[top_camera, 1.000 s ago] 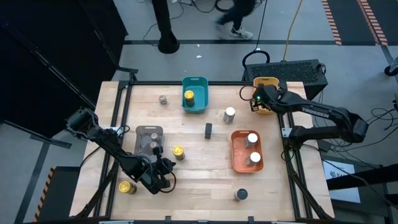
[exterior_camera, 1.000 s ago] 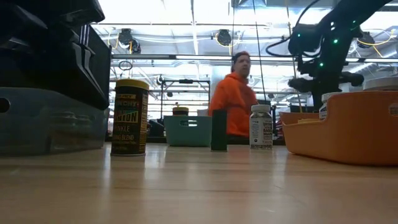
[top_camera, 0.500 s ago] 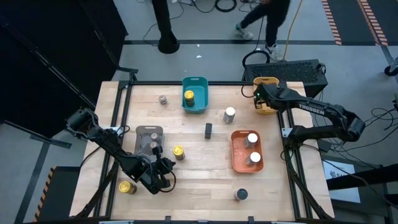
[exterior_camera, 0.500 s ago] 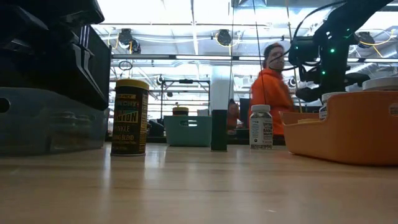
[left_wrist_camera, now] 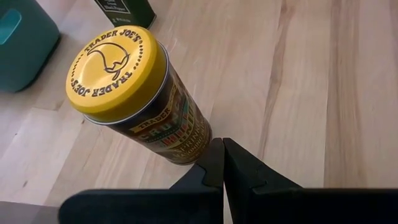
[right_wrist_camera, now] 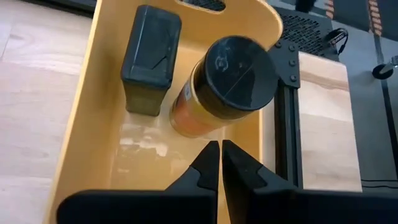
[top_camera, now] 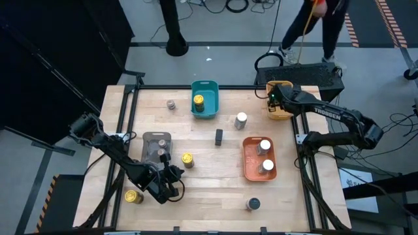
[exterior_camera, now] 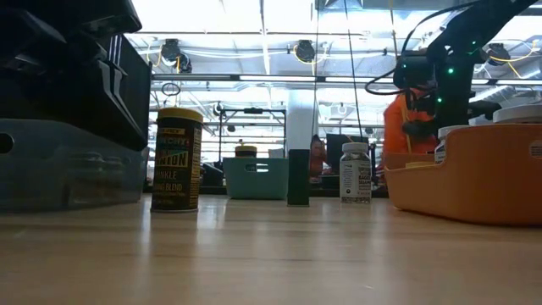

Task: Sort spices by type
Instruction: Put the left black seasoning bottle into the yellow bin

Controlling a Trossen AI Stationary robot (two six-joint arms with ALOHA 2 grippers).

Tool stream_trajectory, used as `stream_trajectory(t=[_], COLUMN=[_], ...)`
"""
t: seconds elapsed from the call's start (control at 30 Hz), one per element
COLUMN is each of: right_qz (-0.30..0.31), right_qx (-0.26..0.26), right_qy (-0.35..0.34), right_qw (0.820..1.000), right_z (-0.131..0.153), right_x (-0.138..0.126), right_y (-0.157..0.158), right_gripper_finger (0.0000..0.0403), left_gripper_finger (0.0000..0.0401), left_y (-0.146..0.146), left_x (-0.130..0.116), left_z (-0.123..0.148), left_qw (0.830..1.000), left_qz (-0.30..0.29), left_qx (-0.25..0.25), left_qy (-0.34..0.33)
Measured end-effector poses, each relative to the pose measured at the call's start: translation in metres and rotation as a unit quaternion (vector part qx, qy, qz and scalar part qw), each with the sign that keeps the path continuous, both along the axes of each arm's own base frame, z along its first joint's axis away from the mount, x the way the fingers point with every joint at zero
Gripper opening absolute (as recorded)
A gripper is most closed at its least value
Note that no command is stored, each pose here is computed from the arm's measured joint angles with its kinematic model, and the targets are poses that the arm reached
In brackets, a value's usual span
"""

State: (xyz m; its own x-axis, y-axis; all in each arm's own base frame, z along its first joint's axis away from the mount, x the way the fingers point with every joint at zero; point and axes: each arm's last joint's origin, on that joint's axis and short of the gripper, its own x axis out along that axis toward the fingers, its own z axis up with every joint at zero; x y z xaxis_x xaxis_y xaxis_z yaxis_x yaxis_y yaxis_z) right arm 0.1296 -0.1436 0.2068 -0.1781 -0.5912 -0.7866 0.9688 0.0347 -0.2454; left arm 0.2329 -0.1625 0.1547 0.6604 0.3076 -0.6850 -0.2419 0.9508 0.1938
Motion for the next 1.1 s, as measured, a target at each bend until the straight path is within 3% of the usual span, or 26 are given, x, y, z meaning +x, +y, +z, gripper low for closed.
stream_trajectory(t=[1.1], right_qz=[-0.002], right_qx=[-0.034], right_qy=[0.014], right_qw=[0.999], right_z=[0.003], right_x=[-0.004], right_y=[-0.012], right_gripper_finger=[0.0], left_gripper_finger=[0.0004], left_y=[0.002], left_x=[-0.002], left_z=[-0.001], left_qw=[1.0], left_qz=[0.001], left_qx=[0.01], left_qy=[0.013])
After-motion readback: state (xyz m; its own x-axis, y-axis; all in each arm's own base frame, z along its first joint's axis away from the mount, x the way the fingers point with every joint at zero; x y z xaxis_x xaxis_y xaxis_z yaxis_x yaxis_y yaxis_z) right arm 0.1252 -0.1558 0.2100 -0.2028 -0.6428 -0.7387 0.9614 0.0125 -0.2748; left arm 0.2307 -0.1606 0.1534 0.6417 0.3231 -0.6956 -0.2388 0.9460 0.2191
